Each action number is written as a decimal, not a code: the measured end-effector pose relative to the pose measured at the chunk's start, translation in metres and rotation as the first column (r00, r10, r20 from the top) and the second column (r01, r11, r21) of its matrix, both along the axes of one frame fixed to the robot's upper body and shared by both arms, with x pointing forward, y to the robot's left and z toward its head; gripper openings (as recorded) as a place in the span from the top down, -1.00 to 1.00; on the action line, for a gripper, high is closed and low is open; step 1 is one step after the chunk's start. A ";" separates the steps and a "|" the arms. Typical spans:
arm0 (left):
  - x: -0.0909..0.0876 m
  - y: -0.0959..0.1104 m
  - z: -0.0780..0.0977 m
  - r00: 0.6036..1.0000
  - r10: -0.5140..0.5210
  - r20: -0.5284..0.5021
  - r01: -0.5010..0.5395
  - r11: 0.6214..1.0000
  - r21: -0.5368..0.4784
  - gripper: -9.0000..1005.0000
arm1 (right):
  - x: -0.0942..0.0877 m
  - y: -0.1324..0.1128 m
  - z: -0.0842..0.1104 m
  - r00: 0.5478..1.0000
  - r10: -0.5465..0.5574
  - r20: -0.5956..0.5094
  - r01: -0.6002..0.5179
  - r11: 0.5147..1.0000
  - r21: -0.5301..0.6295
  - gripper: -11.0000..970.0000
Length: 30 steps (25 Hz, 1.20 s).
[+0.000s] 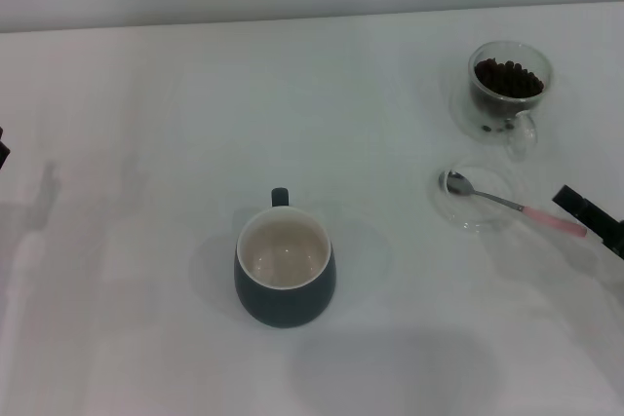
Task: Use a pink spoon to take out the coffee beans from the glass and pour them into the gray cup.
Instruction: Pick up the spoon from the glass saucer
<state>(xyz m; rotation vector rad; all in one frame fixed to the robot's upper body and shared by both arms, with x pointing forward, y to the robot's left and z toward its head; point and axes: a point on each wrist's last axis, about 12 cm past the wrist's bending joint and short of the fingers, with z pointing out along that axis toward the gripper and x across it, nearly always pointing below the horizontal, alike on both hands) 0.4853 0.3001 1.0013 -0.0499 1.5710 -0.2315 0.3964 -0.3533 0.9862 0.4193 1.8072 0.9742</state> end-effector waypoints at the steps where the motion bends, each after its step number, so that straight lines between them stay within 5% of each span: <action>1: 0.000 0.000 0.000 1.000 0.000 0.000 0.000 1.000 -0.001 -0.79 | -0.002 -0.001 0.000 1.000 -0.001 -0.001 0.001 1.000 -0.004 0.24; 7: 0.001 -0.003 0.001 1.000 -0.004 0.003 0.004 1.000 -0.008 -0.79 | -0.010 0.001 -0.004 0.999 0.033 -0.029 -0.034 0.999 -0.006 -0.24; 12: 0.004 -0.005 0.002 1.000 -0.011 0.009 0.012 1.000 -0.012 -0.79 | -0.008 0.005 -0.004 0.997 0.062 -0.040 -0.062 0.998 -0.002 -0.41; 30: 0.001 -0.004 0.001 1.000 -0.005 0.004 0.006 1.000 -0.013 -0.79 | 0.000 0.006 -0.007 0.995 0.064 -0.081 -0.064 0.998 0.001 -0.01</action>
